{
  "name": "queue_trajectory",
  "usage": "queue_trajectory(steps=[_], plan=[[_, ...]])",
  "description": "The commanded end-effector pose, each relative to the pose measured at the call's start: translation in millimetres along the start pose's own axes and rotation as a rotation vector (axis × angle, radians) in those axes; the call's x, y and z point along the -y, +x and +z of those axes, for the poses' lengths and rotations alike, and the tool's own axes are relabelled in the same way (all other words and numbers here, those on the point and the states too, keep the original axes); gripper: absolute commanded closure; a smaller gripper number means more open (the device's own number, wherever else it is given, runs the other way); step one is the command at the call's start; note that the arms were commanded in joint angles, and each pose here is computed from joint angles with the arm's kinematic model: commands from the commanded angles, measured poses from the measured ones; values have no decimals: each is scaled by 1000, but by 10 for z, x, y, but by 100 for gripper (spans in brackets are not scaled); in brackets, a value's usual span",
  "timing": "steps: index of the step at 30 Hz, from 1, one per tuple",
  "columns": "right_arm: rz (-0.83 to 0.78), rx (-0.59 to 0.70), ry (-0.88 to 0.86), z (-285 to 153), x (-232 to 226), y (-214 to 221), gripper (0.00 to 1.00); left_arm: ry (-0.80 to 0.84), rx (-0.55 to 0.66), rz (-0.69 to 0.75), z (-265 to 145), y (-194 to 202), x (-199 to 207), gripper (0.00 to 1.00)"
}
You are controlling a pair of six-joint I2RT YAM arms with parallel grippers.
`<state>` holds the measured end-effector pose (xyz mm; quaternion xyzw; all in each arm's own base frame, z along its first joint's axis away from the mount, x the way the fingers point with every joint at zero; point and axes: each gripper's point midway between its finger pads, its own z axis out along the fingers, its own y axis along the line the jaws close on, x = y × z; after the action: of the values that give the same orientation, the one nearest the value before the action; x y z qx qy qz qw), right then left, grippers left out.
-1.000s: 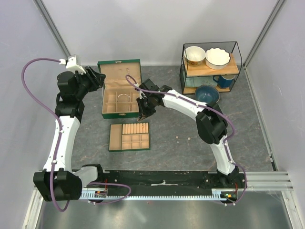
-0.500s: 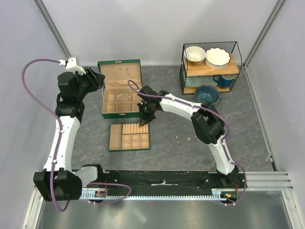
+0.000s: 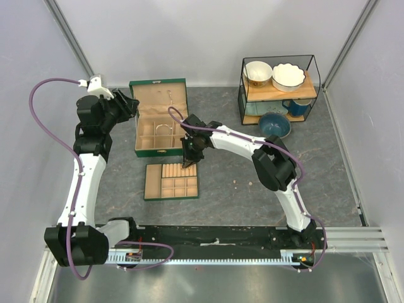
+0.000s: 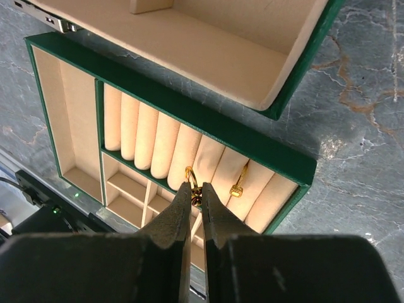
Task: Organize the mixed jewelry
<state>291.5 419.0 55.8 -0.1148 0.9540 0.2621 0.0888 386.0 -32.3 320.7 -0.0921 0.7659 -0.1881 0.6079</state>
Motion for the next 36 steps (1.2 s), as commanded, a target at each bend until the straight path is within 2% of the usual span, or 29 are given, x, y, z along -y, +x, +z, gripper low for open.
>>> queue_trajectory(steps=[1,36], plan=[[-3,21,7,70,-49,-36,100,6,31,23,-10,-77,1,49],[-55,44,108,184,80,-54,100,35,8,-3,14,-13,45,49]])
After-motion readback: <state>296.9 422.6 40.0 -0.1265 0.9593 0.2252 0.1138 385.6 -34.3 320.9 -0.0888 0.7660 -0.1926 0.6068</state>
